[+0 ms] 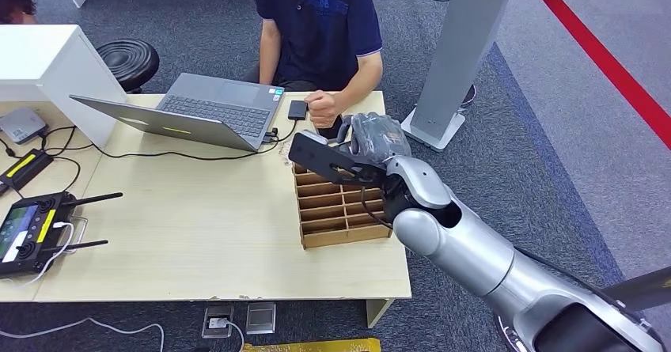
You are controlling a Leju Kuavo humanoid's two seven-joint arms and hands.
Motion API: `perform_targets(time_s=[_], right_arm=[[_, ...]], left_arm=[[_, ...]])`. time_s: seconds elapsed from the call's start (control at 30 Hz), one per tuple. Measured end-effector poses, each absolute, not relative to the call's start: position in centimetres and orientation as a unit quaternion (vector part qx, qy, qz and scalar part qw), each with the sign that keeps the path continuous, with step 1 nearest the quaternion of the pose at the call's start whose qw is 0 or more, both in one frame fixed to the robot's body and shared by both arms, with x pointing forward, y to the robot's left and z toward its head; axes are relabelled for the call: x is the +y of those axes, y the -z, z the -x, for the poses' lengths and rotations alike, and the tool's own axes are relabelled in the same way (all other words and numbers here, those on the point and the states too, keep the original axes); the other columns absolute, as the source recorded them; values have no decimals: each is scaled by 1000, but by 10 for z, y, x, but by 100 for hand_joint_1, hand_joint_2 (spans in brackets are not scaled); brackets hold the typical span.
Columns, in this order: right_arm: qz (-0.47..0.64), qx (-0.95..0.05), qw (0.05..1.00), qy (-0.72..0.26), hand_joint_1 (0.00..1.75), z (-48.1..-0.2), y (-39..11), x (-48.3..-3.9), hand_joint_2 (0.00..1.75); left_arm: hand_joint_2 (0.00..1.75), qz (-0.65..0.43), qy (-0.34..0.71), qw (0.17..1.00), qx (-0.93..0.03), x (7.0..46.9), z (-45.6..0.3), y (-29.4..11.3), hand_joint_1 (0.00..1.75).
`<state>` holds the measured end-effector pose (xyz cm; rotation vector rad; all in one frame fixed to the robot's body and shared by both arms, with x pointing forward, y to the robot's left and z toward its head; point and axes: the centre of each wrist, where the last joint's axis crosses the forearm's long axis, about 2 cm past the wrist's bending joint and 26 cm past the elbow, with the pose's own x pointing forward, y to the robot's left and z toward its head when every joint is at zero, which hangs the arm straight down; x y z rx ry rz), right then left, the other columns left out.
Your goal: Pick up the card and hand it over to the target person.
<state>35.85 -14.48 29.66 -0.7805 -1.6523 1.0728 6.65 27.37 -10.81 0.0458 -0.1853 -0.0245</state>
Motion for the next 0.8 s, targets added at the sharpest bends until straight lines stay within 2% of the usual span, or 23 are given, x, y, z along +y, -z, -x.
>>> perform_targets(time_s=[0.3, 0.8], right_arm=[[305, -747, 468, -361, 161, -410, -239, -142, 175], [312, -713, 500, -379, 161, -416, -208, -146, 175]], left_arm=[[175, -12, 40, 993, -106, 267, -82, 105, 0], [175, -17, 44, 993, -108, 273, -83, 105, 0]])
